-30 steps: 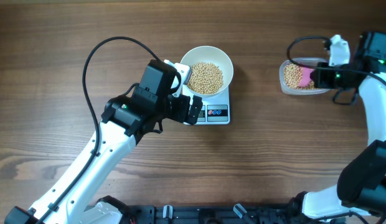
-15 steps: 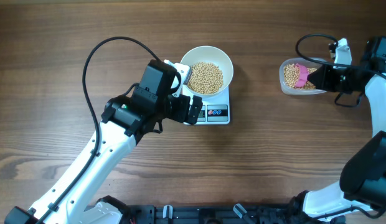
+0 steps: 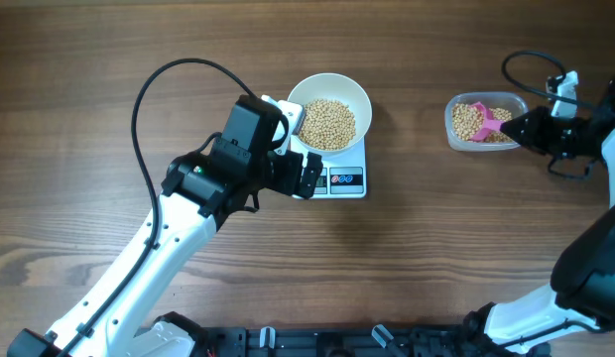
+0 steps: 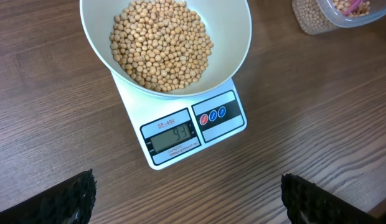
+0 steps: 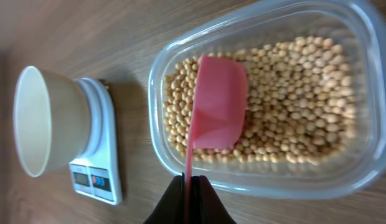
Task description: Scoop item into bowl and weigh 150g on scale
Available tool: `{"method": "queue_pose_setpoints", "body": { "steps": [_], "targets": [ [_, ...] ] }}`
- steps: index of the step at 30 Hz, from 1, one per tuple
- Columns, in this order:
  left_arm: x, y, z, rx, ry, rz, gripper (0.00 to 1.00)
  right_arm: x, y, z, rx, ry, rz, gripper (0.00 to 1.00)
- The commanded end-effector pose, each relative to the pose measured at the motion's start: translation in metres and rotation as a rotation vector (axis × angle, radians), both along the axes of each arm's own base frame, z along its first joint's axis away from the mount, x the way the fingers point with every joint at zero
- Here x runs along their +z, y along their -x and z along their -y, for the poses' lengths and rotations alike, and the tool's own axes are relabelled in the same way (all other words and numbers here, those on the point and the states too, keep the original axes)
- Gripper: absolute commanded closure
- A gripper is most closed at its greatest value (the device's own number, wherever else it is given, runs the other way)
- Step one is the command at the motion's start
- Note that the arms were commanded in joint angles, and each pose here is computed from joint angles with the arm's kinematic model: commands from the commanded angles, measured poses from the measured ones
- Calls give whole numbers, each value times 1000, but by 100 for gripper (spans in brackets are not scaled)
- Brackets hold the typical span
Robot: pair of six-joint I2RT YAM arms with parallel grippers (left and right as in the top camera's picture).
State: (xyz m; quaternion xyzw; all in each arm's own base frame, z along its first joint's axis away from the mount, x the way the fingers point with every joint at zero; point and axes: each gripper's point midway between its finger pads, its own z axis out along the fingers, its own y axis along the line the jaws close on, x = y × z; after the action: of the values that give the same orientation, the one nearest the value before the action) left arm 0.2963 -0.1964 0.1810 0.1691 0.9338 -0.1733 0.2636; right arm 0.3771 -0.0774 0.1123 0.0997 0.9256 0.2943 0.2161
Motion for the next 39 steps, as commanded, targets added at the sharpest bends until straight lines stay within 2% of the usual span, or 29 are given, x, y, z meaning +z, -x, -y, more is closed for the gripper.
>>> {"method": "queue_pose_setpoints", "body": {
  "steps": [1, 18, 24, 31, 39],
  "targets": [
    [7, -5, -2, 15, 8, 18, 0, -10, -2, -10, 3, -142, -11, 96],
    [7, -5, -2, 15, 9, 18, 0, -2, 5, 28, -125, -237, 21, 96],
    [7, -5, -2, 15, 8, 18, 0, 12, 5, 31, -139, -321, 76, 96],
    [7, -5, -2, 15, 9, 18, 0, 16, 19, 52, -214, -369, 69, 96],
    [7, -5, -2, 15, 8, 18, 0, 39, 28, 62, -267, -520, 134, 96]
  ]
}}
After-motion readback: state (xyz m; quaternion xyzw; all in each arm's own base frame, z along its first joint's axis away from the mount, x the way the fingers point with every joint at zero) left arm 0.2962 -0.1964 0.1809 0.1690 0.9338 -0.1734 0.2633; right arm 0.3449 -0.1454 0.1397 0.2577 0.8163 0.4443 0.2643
